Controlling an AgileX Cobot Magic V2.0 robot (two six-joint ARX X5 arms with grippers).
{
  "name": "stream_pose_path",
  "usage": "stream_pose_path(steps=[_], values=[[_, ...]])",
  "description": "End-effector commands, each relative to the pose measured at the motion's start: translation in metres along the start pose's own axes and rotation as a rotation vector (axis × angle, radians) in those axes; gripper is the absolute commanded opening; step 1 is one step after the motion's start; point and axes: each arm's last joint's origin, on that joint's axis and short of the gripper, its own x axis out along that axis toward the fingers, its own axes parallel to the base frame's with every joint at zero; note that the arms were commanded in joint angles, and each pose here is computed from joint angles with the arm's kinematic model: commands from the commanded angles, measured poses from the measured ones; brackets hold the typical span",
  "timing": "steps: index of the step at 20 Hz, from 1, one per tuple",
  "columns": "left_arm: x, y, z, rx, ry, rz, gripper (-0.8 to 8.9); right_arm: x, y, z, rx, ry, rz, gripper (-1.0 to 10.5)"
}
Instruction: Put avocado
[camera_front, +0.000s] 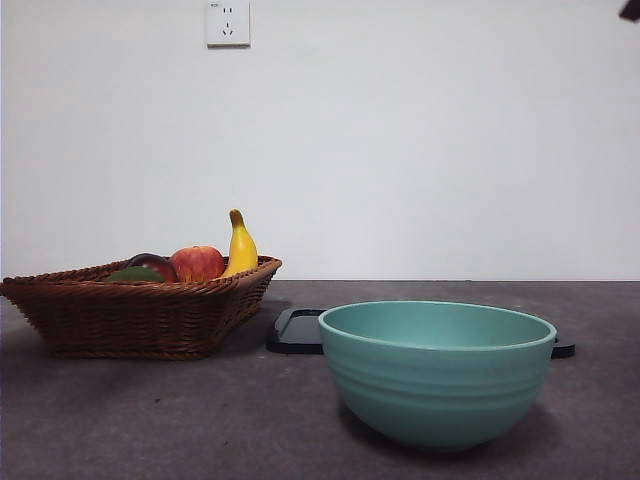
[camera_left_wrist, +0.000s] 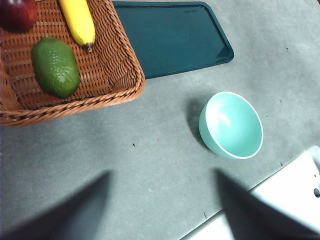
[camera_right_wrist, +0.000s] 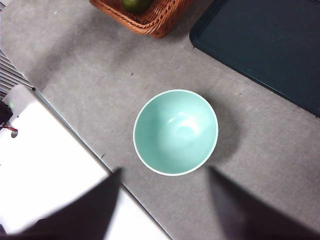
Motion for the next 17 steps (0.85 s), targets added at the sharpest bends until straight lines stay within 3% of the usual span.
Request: stream_pose_path(steps=[1, 9, 17], values=[[-0.004, -0.003, 0.006, 0.013, -0.024, -0.004, 4.42, -0.002, 0.002, 0.005, -0.021, -0.014, 0.003, 4.2], [0.017, 0.007, 0.028, 0.017, -0.064, 0.062, 4.36, -0.002, 0.002, 0.005, -0.018, -0.015, 0.003, 4.2], [0.089, 0.019, 0.088, 0.053, 0.052, 0.275, 4.33, -0.002, 0.002, 0.005, -0.02, -0.02, 0.003, 4.2]])
